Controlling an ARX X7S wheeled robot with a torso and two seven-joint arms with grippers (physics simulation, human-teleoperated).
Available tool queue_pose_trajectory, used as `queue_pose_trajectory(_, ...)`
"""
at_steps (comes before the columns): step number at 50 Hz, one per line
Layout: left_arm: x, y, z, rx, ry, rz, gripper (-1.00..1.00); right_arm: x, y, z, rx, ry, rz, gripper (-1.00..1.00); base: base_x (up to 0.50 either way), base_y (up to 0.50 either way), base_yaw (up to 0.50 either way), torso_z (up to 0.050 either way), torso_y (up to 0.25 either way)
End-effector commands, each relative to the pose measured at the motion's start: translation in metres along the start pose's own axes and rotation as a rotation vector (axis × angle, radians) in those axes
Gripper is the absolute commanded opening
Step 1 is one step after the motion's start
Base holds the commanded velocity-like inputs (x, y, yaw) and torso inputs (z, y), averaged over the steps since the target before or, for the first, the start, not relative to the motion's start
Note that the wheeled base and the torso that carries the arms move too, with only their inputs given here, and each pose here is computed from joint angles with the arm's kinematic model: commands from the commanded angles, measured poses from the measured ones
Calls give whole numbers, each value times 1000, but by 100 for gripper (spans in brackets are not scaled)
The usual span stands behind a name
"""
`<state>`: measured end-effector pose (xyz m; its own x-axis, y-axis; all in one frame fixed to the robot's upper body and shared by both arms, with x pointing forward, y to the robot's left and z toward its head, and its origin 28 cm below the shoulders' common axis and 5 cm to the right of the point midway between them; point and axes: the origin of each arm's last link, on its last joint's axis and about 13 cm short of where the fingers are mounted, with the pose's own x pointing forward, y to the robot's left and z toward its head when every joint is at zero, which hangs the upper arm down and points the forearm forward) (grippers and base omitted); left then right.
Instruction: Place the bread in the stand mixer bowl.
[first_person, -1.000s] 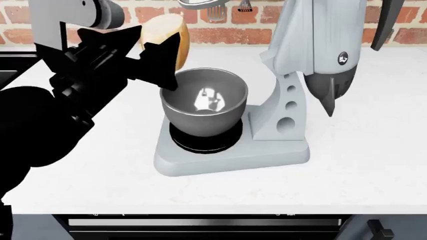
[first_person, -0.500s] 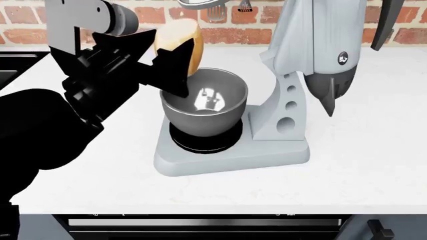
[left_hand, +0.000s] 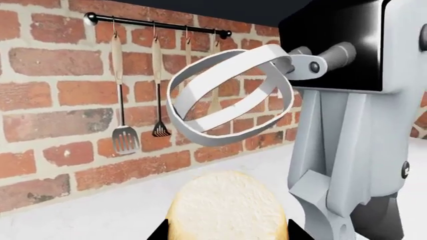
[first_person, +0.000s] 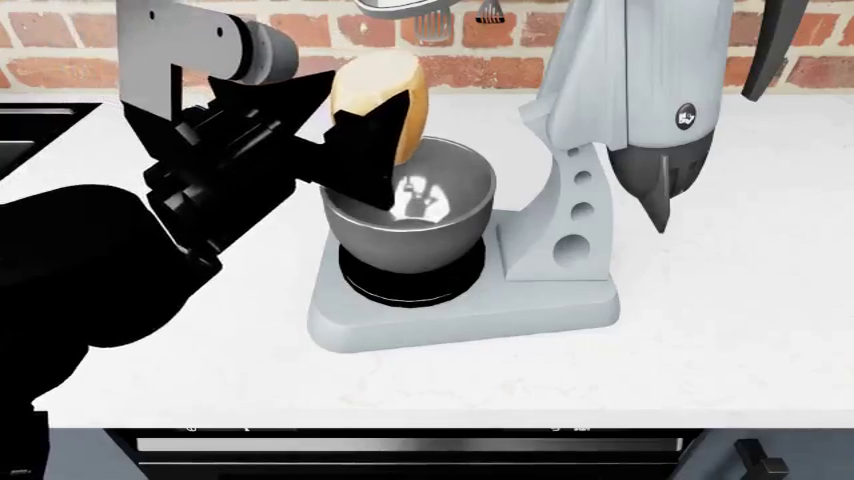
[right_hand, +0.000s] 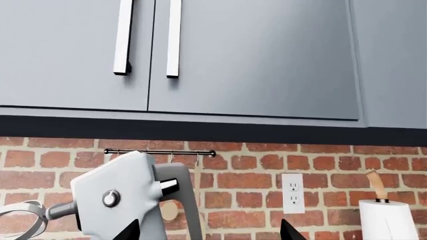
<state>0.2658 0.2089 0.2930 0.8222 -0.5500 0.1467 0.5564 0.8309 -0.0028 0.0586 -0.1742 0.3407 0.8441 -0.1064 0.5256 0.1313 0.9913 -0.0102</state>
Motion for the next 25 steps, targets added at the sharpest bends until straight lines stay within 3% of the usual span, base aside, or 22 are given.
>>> queue_pose_trajectory(1, 1, -2, -1, -15, 5, -10, -100, 0, 0, 0, -1, 0, 1, 100, 0, 0, 0, 0, 0)
queue_pose_trajectory(25, 2, -2, -11, -21, 33, -22, -100, 0, 0, -4, -1, 11, -1, 100, 0, 0, 0, 0, 0)
